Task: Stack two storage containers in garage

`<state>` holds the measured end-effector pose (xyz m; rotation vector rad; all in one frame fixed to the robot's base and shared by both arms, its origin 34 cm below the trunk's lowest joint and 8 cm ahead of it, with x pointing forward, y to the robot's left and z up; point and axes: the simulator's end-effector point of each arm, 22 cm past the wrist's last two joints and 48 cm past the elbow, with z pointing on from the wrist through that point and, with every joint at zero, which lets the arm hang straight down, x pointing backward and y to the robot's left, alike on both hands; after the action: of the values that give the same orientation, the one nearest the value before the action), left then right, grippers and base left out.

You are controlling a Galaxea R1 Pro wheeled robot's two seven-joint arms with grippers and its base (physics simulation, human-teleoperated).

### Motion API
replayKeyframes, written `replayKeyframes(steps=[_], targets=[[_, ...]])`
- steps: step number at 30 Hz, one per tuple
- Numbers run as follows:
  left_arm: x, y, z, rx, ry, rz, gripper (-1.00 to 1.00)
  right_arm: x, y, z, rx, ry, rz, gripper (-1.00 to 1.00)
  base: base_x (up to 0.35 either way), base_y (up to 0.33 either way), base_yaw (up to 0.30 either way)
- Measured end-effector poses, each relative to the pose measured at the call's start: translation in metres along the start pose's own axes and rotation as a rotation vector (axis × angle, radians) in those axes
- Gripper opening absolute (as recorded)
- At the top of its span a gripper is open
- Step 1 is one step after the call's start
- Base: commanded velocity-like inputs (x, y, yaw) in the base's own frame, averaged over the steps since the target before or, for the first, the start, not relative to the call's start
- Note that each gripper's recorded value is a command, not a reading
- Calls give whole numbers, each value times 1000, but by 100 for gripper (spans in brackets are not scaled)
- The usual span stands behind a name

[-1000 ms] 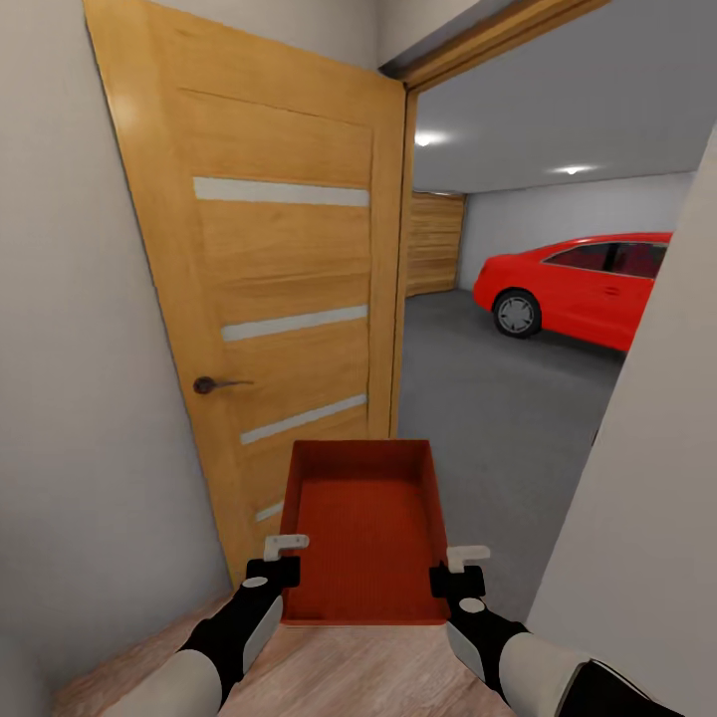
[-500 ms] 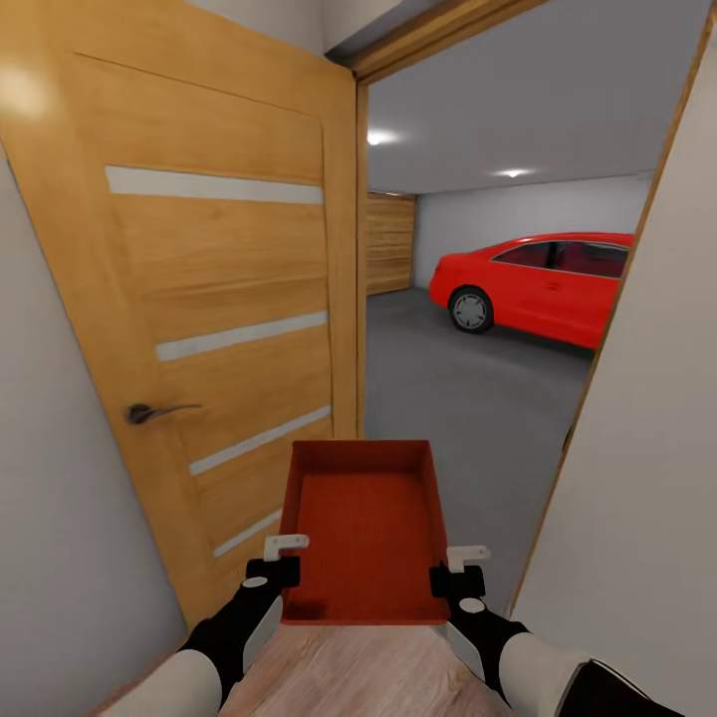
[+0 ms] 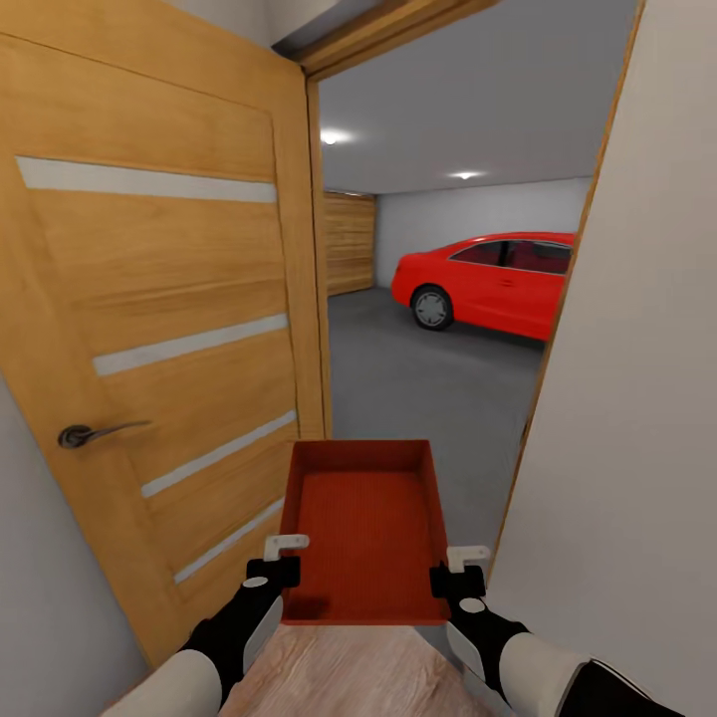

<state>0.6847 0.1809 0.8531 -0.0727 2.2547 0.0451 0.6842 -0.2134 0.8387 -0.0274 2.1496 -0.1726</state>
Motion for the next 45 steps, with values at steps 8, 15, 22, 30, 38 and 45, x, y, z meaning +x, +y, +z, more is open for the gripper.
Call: replayKeyframes(steps=[8, 15, 22, 30, 38, 45], targets=[[-1, -1, -1, 0, -1, 0, -100, 0, -1, 0, -1, -1, 2, -100, 232, 227, -80], [-3, -1, -1, 0, -5, 0, -100, -2, -1, -1, 0, -5, 3, -100, 234, 230, -261], [-5, -1, -2, 0, -9, 0, -100, -4, -2, -1, 0, -8, 4, -100, 237, 230, -275], [-7, -1, -3, 1, -13, 0, -100, -6, -2, -2, 0, -12, 4, -100, 239, 230, -277], [-9, -1, -4, 1, -17, 0, -100, -9, -2, -3, 1, -16, 5, -100, 242, 230, -277], [-11, -1, -5, 1, -20, -1, -100, -11, -2, -4, 1, -20, 5, -100, 244, 230, -277]])
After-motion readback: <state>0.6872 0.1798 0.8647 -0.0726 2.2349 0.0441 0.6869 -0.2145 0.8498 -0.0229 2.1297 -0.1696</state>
